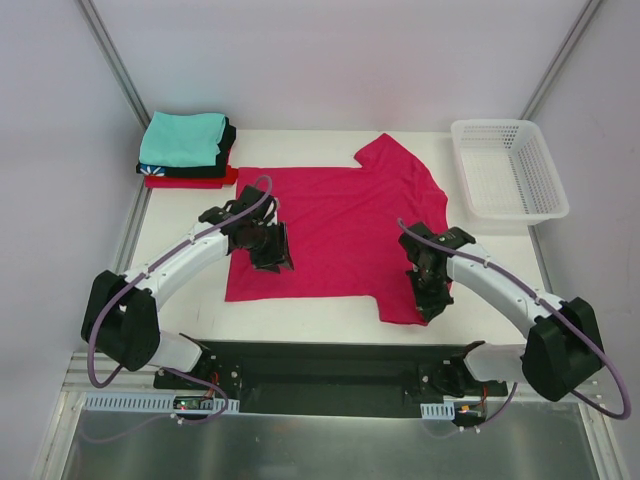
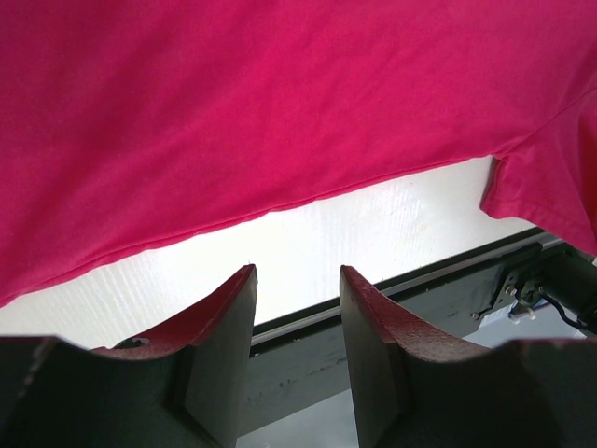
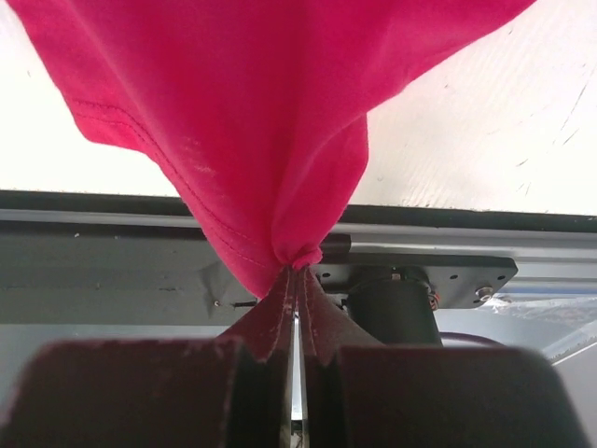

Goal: Fold and stack the t-shirts

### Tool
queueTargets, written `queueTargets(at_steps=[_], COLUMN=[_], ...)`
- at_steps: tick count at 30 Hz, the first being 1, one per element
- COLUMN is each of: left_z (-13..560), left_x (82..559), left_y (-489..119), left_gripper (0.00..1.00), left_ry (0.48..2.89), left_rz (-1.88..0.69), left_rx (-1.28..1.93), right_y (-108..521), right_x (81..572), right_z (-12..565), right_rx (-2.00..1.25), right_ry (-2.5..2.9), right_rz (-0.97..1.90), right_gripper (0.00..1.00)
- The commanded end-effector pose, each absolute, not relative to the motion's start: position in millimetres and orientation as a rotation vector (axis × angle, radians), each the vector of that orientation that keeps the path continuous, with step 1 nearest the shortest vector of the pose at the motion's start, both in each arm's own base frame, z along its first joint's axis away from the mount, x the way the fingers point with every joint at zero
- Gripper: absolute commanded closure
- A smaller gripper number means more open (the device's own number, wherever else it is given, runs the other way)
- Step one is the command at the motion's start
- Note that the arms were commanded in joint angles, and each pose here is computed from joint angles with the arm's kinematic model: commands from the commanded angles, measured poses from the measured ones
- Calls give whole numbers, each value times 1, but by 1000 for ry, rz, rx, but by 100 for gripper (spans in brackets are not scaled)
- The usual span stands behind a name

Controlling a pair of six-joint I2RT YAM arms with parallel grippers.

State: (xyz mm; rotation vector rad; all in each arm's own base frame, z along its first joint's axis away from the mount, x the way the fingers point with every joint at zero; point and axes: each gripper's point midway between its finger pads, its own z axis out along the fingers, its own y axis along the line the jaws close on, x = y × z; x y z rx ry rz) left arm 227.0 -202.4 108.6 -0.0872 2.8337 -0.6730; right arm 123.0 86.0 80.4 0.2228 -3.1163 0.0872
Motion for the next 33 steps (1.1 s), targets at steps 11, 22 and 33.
queueTargets(at_steps=[11, 22, 33], left_z=[116, 109, 103], left_x=[220, 216, 222], left_y=[-203, -200, -198], left_gripper=[59, 59, 59], left_ry=[2791, 2802, 2801], left_rz=[-719, -708, -666], left_rx=[-89, -89, -97], right_y=[98, 119, 135], right_x=[75, 107, 218], right_z=[66, 87, 122], right_rx=[301, 346, 159], right_ry=[-3031, -3127, -3459], right_rz=[178, 229, 106], right_gripper=[99, 26, 25])
